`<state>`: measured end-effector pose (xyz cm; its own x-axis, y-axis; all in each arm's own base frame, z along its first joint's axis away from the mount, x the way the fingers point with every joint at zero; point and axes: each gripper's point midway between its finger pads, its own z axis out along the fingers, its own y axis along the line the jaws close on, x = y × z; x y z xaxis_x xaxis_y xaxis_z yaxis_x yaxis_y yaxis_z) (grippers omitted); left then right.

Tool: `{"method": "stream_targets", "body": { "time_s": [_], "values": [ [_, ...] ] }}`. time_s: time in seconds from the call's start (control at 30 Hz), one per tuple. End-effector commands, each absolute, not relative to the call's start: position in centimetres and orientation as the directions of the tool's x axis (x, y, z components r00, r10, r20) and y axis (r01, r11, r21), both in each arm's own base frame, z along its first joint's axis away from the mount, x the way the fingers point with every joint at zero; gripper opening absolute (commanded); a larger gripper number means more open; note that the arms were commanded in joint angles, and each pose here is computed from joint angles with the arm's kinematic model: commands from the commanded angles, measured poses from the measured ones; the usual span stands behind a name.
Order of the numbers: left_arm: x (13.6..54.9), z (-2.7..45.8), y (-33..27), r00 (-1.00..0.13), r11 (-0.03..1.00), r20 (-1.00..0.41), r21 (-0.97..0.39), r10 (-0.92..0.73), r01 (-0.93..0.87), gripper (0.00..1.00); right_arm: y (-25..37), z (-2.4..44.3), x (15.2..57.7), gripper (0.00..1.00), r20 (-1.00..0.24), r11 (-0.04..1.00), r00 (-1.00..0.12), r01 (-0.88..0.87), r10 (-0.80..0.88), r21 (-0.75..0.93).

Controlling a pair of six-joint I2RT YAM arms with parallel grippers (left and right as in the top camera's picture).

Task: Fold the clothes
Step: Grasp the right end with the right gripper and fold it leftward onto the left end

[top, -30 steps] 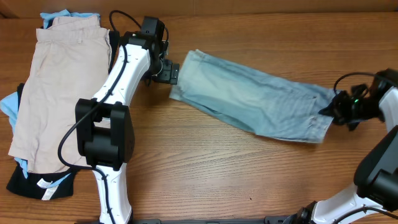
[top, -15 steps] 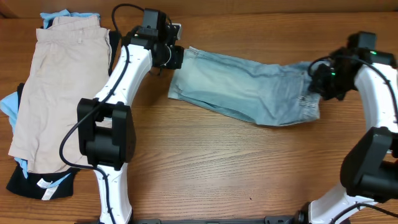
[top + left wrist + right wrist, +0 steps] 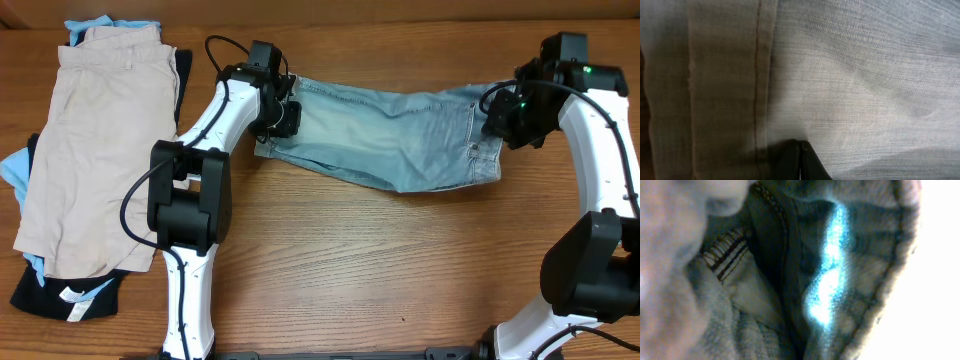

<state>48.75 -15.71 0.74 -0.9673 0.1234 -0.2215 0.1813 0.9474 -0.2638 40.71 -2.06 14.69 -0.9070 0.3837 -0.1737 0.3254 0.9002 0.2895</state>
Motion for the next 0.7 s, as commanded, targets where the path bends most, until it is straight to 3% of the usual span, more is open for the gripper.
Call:
{"method": "stream_targets", "body": {
  "time_s": [0.0,0.2,0.67],
  "values": [
    [49.2,1.1,-15.4,-0.970,0.956,-0.228,-0.254,0.087,0.145,0.04,0.0,17.3,42.2,0.04,-0.254,0.922,-0.908,0.258,0.334,0.290],
    [49.1,1.0,-15.5,-0.971,0.957,-0.223,-0.255,0.084,0.141,0.04,5.8,17.1,43.9,0.04,-0.305,0.936,-0.901,0.229,0.308,0.267],
    [48.9,1.0,-15.5,-0.973,0.957,-0.216,-0.255,0.082,0.138,0.04,22.0,16.2,47.5,0.04,-0.400,0.884,-0.859,0.118,0.319,0.451]
  ]
}}
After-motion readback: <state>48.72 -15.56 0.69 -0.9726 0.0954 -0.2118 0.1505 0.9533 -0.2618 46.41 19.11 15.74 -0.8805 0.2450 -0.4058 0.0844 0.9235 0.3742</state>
